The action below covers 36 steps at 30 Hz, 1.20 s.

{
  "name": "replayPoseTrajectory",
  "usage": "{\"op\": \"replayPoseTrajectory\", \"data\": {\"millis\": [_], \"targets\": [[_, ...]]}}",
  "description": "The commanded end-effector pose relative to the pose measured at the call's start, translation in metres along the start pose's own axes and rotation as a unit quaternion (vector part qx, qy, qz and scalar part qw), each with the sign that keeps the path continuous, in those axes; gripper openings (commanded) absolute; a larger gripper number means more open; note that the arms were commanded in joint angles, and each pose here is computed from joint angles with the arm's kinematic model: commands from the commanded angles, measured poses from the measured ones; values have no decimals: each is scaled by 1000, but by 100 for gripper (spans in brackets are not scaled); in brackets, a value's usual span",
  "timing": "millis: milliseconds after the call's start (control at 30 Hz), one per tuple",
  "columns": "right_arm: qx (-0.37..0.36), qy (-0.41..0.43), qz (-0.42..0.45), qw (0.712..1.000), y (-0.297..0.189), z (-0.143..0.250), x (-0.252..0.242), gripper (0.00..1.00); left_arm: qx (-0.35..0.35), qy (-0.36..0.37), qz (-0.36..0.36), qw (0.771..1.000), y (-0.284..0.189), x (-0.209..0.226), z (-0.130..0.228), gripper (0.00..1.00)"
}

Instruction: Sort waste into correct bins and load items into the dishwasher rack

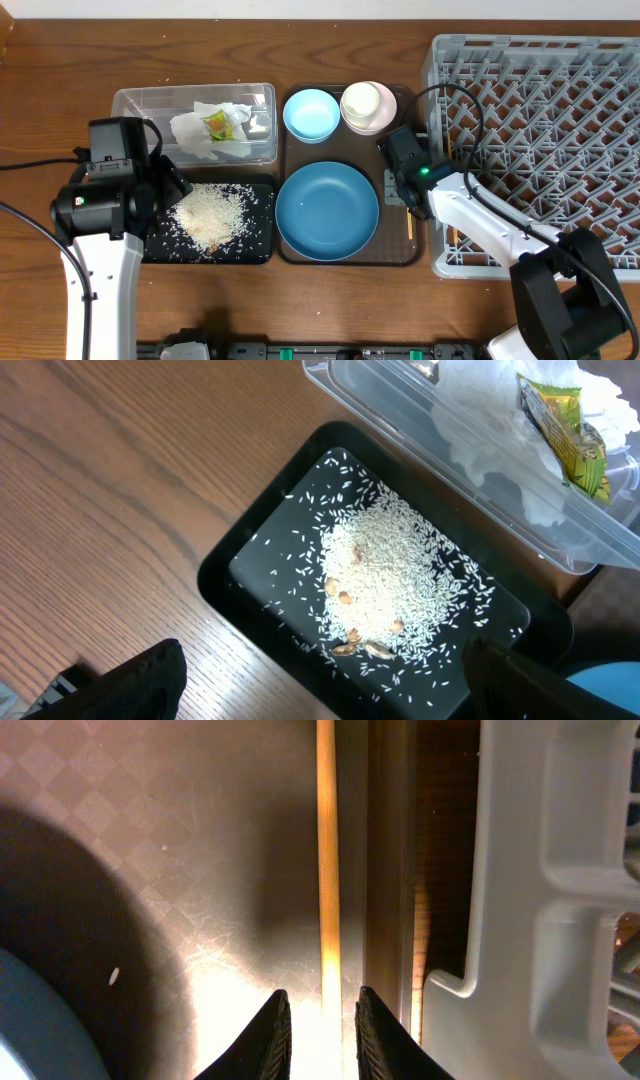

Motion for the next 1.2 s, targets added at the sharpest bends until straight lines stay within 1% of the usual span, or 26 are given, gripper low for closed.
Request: {"op": "replayPoseTrajectory", "data": {"millis": [0, 67, 400, 733, 800, 967, 1167], "targets": [[-1, 11, 16, 1000, 5, -1, -6, 23, -15, -5, -4, 1000, -6, 2, -7, 91], [0, 11, 15, 1000, 8, -1, -5, 25, -15, -5, -4, 1000, -6, 2, -7, 91], [14, 9, 20, 1000, 22, 4, -4, 25, -15, -5, -4, 1000, -6, 2, -7, 91], [18, 8, 19, 1000, 22, 6, -4, 25, -15, -5, -4, 1000, -6, 2, -7, 91], [17, 9, 19, 1000, 23, 6, -4, 25, -15, -5, -4, 1000, -6, 2, -7, 91], [16, 9, 18, 1000, 23, 5, -4, 33, -15, -5, -4, 1000, -6, 2, -7, 91], [15, 10, 16, 1000, 23, 5, -3, 32, -15, -5, -4, 1000, -6, 2, -7, 91]]}}
Point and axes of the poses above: each gripper's point midway between its finger pads, its own y axis out along the fingers, its own x axis along the line the jaws close on, z = x × y, the point moved 2 cm from there along -y, back along the fingers, and after that the axes turned 6 degrees about -y, right-handed, at the moved point
